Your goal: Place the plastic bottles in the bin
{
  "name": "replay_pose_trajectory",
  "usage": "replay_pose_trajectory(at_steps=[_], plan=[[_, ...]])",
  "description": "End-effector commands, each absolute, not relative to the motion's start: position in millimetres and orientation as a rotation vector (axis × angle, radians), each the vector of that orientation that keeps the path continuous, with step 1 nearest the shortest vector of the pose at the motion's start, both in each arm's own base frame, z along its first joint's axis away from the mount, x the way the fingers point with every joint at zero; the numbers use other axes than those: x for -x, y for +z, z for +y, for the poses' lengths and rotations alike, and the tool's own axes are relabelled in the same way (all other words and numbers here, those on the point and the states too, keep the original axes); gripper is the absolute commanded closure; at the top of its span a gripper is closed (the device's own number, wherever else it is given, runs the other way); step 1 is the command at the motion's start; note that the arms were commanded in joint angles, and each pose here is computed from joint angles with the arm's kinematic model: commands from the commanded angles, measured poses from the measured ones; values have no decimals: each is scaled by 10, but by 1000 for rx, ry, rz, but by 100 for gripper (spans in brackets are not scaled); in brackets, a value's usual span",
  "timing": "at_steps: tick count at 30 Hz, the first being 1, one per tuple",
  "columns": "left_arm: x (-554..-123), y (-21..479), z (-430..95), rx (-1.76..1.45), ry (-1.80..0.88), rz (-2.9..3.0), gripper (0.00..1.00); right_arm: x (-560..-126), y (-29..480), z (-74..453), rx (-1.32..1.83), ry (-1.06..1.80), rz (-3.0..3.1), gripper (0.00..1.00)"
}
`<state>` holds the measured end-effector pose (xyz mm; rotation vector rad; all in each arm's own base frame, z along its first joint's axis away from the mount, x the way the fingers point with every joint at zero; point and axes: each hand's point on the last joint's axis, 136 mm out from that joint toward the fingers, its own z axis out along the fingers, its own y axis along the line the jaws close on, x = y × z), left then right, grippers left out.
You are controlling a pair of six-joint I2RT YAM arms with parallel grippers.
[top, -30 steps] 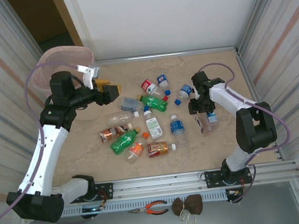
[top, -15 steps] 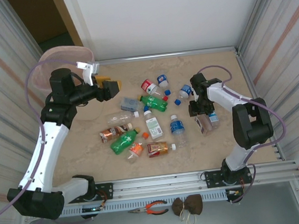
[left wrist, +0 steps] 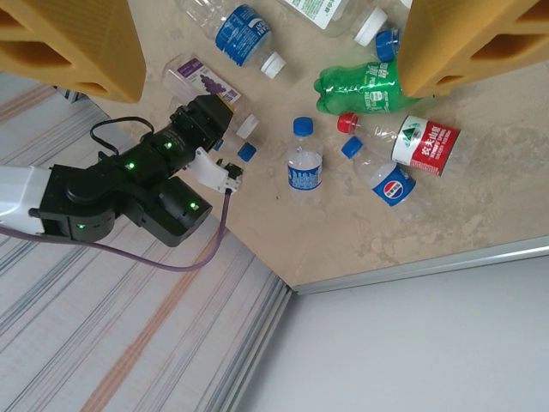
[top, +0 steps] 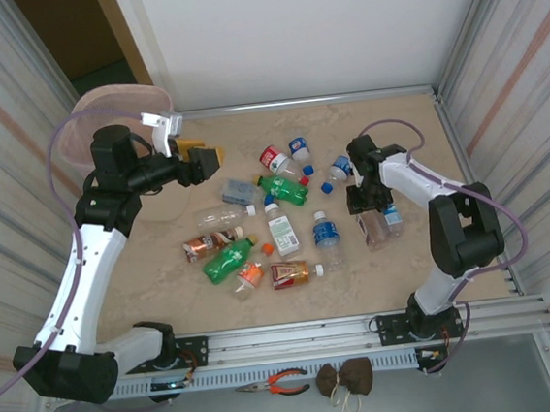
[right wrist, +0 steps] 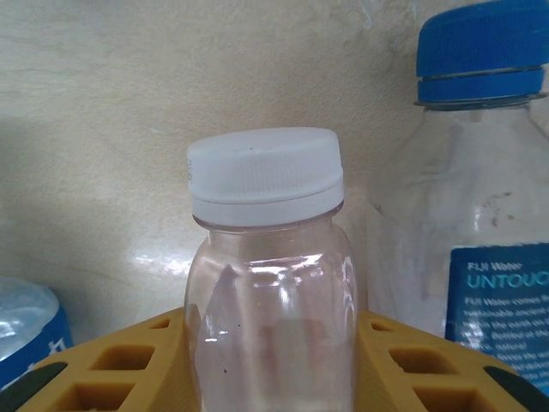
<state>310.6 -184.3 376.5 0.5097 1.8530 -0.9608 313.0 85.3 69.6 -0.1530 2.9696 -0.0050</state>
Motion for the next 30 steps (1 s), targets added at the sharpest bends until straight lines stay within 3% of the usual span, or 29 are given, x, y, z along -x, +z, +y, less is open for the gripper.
replay_pose_trajectory(at_steps=[1,15,30], plan=[[-3011,3951,-1885,-544,-983,1790,22,-3148,1052,940,132,78,2882,62],[-2973,3979,-2097,-608,-1027,1753,23,-3163,2442,1469,207,544,2369,67],[-2747,4063,-2480,-786,-1080,1598,22,-2678,3826,1837,393,871,1776,79]])
